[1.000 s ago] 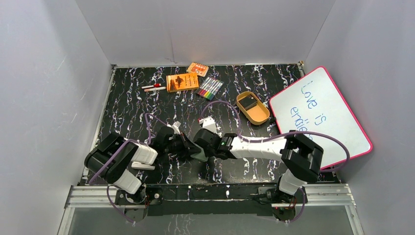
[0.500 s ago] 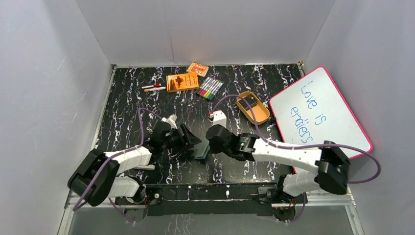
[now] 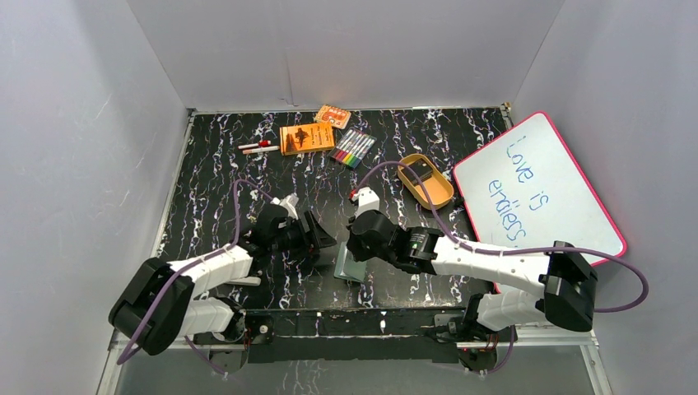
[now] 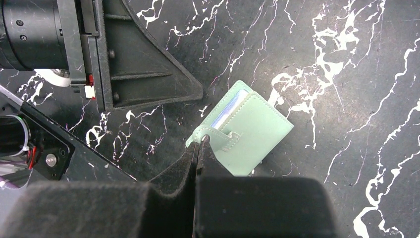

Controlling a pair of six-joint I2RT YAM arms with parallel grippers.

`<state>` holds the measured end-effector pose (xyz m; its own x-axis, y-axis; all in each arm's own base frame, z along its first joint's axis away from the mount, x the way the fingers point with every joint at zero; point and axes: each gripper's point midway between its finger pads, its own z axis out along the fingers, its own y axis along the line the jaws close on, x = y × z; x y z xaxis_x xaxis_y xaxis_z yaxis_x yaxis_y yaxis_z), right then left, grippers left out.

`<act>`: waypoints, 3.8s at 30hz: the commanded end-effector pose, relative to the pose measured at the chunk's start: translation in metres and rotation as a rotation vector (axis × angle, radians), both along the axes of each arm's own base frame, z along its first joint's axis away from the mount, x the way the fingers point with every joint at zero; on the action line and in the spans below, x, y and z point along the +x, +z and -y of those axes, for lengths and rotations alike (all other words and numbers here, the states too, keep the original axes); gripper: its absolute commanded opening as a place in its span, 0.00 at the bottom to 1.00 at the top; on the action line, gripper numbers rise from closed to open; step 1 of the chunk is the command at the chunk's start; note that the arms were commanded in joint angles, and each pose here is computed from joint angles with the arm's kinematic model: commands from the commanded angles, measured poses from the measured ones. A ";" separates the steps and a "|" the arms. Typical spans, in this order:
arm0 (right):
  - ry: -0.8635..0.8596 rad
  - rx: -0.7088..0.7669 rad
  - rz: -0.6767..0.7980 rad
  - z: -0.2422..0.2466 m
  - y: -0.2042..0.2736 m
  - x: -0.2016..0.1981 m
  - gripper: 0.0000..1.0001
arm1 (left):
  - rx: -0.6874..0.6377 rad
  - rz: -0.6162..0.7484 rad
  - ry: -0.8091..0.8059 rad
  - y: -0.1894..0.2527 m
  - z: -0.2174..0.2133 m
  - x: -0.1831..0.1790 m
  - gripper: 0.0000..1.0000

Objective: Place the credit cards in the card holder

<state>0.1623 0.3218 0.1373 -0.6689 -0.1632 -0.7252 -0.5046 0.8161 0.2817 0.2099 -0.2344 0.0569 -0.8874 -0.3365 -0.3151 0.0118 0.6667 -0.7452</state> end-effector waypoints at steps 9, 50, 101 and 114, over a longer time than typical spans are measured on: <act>-0.206 -0.061 0.000 0.050 -0.020 0.007 0.00 | -0.044 -0.035 -0.117 -0.011 0.022 -0.010 0.66; -0.556 -0.354 -0.253 0.168 -0.115 -0.045 0.00 | -0.046 -0.131 -0.258 -0.046 0.057 -0.029 0.34; -0.273 -0.138 -0.351 0.101 -0.111 -0.025 0.42 | -0.064 -0.059 -0.262 -0.029 0.056 -0.034 0.33; -0.282 -0.151 -0.392 0.116 -0.140 -0.036 0.38 | -0.087 -0.036 -0.303 -0.016 0.063 -0.033 0.44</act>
<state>0.1441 0.2240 0.0240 -0.8869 0.0085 -0.4620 -0.1558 0.9357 0.3164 0.1774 -0.2938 0.0354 -0.9619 -0.1096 -0.2504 0.1428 0.5795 -0.8023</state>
